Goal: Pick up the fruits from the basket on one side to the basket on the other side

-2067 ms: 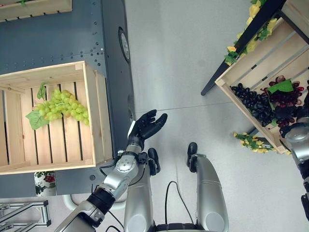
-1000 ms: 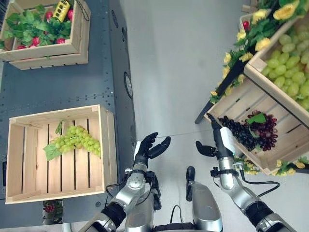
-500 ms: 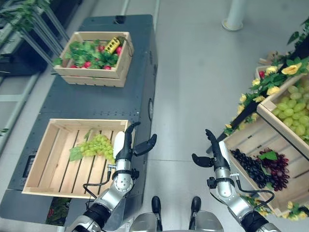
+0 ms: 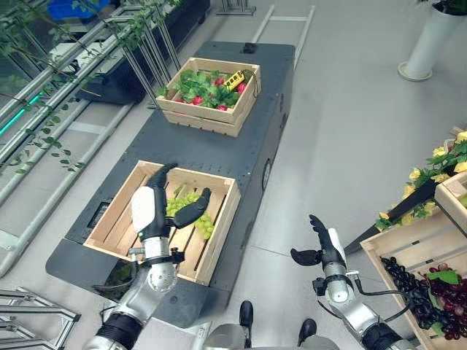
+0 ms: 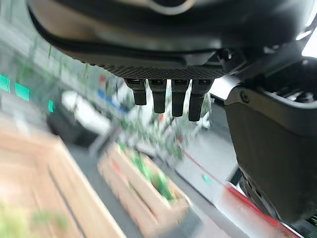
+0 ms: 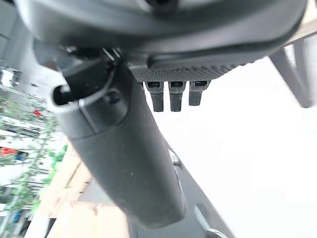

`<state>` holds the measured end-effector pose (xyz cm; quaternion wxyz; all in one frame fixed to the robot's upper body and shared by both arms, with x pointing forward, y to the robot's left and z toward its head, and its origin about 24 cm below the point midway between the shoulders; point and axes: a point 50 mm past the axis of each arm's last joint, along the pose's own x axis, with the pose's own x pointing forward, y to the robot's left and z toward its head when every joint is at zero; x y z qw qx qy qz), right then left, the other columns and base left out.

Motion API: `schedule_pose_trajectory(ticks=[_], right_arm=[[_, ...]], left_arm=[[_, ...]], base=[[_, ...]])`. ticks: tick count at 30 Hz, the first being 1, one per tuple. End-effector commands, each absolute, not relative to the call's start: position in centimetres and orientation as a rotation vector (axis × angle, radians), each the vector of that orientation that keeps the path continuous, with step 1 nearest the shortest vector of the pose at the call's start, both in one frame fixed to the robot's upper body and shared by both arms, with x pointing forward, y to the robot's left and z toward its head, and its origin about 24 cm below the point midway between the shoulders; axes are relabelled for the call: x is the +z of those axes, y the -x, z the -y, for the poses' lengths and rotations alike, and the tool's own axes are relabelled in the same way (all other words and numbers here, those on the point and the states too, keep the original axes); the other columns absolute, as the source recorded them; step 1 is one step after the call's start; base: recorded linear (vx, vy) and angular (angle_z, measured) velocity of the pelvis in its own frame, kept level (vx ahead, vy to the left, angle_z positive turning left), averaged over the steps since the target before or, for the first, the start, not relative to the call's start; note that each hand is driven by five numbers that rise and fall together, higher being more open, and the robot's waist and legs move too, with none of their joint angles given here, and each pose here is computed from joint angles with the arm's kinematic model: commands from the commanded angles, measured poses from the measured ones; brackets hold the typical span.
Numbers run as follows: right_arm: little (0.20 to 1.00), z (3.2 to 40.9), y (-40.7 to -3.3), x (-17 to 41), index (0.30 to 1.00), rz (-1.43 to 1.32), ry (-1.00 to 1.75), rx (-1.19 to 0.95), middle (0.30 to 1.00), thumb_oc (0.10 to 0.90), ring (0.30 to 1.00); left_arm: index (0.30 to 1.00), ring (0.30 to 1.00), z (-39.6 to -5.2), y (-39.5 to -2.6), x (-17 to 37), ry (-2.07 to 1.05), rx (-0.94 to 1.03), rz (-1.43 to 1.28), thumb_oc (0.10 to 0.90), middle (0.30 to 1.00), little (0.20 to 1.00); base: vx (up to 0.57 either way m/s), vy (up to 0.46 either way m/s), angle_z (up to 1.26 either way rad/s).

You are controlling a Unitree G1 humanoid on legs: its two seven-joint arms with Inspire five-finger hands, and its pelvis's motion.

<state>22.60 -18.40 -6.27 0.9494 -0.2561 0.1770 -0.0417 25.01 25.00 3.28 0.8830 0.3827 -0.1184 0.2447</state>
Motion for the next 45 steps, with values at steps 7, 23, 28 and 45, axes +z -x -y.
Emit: schedule_pose_trajectory(ticks=[7, 23, 28, 45], right_arm=[[0.900, 18.0, -21.6, -5.8, 0.900, -0.299, 0.489, 0.097, 0.900, 0.800, 0.900], [0.900, 18.5, -26.7, -1.2, 0.900, -0.123, 0.586, 0.211, 0.900, 0.800, 0.900], [0.900, 19.1, -28.0, 0.1, 0.900, -0.095, 0.621, 0.241, 0.900, 0.800, 0.900], [0.900, 20.3, -29.8, 2.8, 0.900, -0.047, 0.670, 0.265, 0.900, 0.800, 0.900]], left_arm=[[0.900, 0.900, -36.8, -25.4, 7.9, -1.100, 0.875, 0.078, 0.800, 0.900, 0.900], [0.900, 0.900, -38.8, -28.4, 11.9, -1.780, 0.727, 0.061, 0.800, 0.900, 0.900], [0.900, 0.900, -38.4, -29.6, 14.4, -1.992, 0.623, 0.184, 0.800, 0.900, 0.900], [0.900, 0.900, -36.9, -31.4, 19.9, -2.351, 0.567, 0.445, 0.800, 0.900, 0.900]], base=[[0.13, 0.095, -0.03], [-0.03, 0.110, -0.04], [-0.06, 0.099, -0.09], [-0.05, 0.052, 0.02]])
